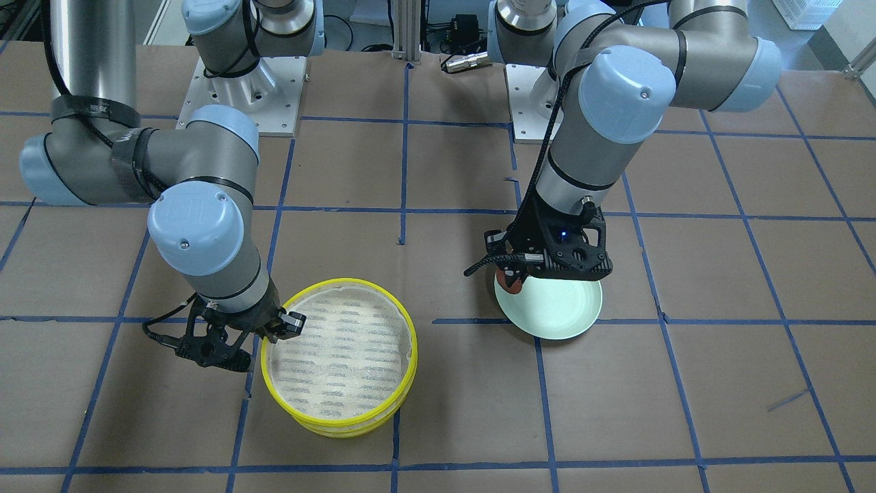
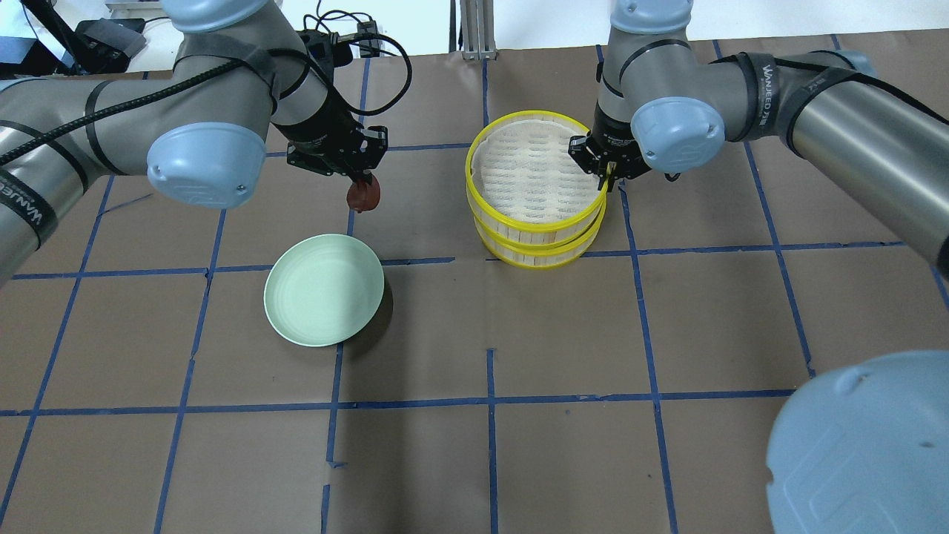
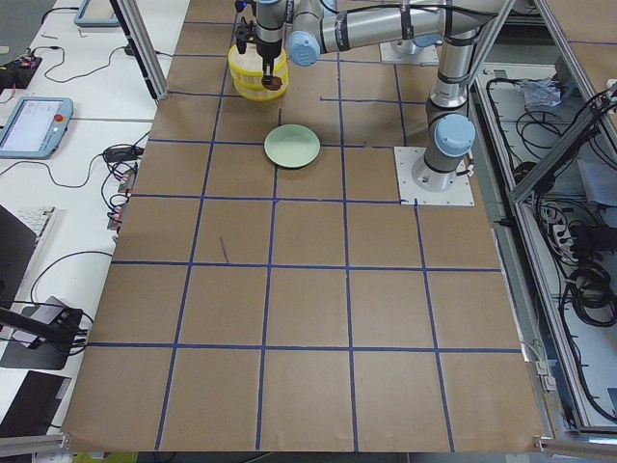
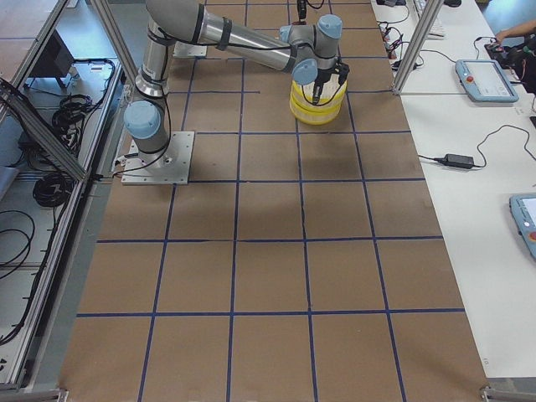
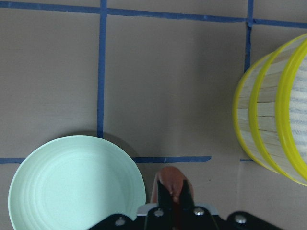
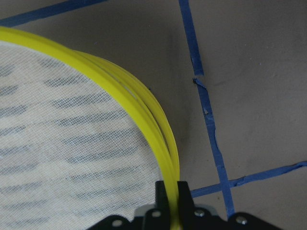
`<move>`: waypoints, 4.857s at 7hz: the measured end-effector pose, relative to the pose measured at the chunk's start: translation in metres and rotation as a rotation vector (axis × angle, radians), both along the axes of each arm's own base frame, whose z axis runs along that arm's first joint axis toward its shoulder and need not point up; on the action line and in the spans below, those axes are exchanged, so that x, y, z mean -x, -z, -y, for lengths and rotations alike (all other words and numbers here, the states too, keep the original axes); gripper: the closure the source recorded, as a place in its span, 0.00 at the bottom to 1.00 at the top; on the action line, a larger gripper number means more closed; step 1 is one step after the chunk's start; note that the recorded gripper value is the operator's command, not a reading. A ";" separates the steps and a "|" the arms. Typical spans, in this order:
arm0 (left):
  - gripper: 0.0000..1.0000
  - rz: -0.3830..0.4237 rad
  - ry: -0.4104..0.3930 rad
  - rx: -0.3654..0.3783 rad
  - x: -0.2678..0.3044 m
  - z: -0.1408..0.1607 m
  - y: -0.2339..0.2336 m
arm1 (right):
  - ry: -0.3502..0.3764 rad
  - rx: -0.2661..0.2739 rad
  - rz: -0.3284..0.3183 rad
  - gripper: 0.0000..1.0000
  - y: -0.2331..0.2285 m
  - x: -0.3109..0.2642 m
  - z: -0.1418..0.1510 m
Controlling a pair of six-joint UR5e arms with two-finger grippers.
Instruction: Place buns in different layers of steamer
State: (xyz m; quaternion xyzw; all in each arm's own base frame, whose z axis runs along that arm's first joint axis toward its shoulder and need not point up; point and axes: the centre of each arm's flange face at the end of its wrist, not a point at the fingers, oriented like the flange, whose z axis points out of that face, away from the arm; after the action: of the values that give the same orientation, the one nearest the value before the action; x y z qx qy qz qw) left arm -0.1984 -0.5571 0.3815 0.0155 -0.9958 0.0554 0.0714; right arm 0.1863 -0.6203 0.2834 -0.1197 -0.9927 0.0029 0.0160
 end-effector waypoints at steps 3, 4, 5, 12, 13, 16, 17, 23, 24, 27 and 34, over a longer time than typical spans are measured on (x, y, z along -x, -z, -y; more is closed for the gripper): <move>0.96 -0.012 0.022 0.021 0.011 -0.002 -0.009 | -0.006 -0.007 -0.010 0.88 0.003 0.002 -0.001; 0.96 -0.012 0.026 0.028 0.013 -0.004 -0.012 | -0.006 -0.011 -0.010 0.84 0.004 0.003 -0.002; 0.96 -0.011 0.027 0.033 0.013 -0.004 -0.014 | -0.006 -0.017 -0.010 0.74 0.006 0.003 -0.002; 0.95 -0.090 -0.047 0.044 0.024 0.009 -0.027 | -0.070 0.033 0.033 0.00 -0.107 0.044 -0.018; 0.95 -0.125 -0.097 0.043 0.033 0.011 -0.028 | -0.097 0.010 0.074 0.00 -0.156 0.068 -0.034; 0.93 -0.297 -0.294 0.067 0.089 0.023 -0.010 | -0.147 -0.083 0.126 0.00 -0.240 0.077 -0.089; 0.84 -0.359 -0.351 0.072 0.109 0.027 0.001 | -0.158 -0.117 0.121 0.00 -0.232 0.072 -0.095; 0.00 -0.448 -0.391 0.085 0.149 0.039 0.024 | -0.172 -0.074 0.080 0.00 -0.211 0.068 -0.095; 0.00 -0.450 -0.392 0.085 0.150 0.039 0.023 | -0.171 -0.075 0.076 0.00 -0.209 0.068 -0.095; 0.00 -0.453 -0.391 0.085 0.150 0.039 0.022 | -0.170 -0.071 0.074 0.00 -0.208 0.068 -0.095; 0.00 -0.262 0.013 0.155 0.041 0.033 -0.030 | -0.168 -0.069 0.077 0.00 -0.208 0.067 -0.095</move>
State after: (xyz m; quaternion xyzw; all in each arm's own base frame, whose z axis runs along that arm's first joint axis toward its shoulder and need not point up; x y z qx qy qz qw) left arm -0.2395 -0.5904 0.4111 0.0106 -0.9708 0.1290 0.2021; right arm 0.1188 -0.5255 0.4918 -0.0354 -0.9986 -0.0347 -0.0184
